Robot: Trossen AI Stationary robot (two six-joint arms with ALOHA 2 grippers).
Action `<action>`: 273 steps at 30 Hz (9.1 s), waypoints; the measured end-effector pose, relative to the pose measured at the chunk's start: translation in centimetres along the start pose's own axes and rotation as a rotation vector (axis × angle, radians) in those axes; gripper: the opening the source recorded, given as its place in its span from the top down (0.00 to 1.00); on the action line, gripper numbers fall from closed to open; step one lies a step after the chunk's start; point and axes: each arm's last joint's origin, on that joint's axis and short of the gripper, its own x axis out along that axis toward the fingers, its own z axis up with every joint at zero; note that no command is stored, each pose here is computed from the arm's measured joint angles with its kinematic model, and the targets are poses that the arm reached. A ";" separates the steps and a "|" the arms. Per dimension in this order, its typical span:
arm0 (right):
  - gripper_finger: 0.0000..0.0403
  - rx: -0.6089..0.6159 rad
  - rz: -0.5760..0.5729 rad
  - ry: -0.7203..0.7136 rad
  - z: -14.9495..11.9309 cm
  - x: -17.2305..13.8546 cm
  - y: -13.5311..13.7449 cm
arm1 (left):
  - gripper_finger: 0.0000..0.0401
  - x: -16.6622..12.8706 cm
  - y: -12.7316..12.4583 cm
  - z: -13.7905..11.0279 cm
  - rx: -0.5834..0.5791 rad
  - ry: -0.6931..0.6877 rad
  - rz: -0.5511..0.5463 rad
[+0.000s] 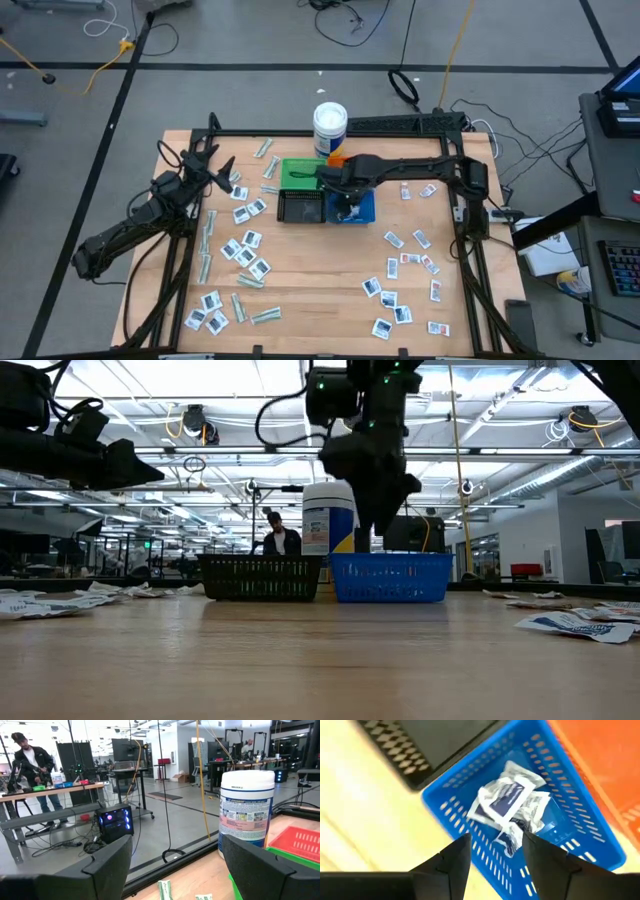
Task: Pick & Place First Aid Supplies
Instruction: Put the blue alcohol pad into the blue basket
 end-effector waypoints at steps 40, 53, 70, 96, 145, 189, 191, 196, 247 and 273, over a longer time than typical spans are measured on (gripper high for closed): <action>0.59 -0.357 -0.003 0.133 -26.2 -0.2 12.4 | 0.23 0.0 0.0 0.0 0.000 0.000 0.000; 0.59 -0.359 0.003 0.139 -29.9 1.4 14.2 | 0.23 0.0 0.0 0.0 0.000 0.000 0.000; 0.59 -0.454 -0.077 0.129 -31.2 6.9 15.8 | 0.23 0.0 0.0 0.0 0.000 0.000 0.001; 1.00 -0.339 0.061 0.116 -29.7 3.2 14.6 | 0.23 0.0 0.0 0.0 0.000 0.000 0.000; 1.00 -0.124 0.016 -0.064 -5.4 -1.2 -5.2 | 0.23 0.0 0.0 0.0 0.000 0.000 0.000; 0.56 0.395 0.098 -0.051 -3.4 0.8 -3.2 | 0.23 0.0 0.0 0.0 0.000 0.000 0.001; 0.57 0.474 0.074 -0.016 -4.0 0.7 -3.2 | 0.23 0.0 0.0 0.0 0.000 0.000 0.000; 0.58 0.597 0.053 0.013 -5.0 0.4 -2.4 | 0.23 0.0 0.0 0.0 0.000 0.000 0.000; 0.59 0.630 0.027 0.068 -26.5 7.0 12.4 | 0.23 0.0 0.0 0.0 0.000 0.000 0.000; 0.99 0.592 0.021 0.113 -26.2 7.5 12.4 | 0.23 0.0 0.0 0.0 0.000 0.000 0.000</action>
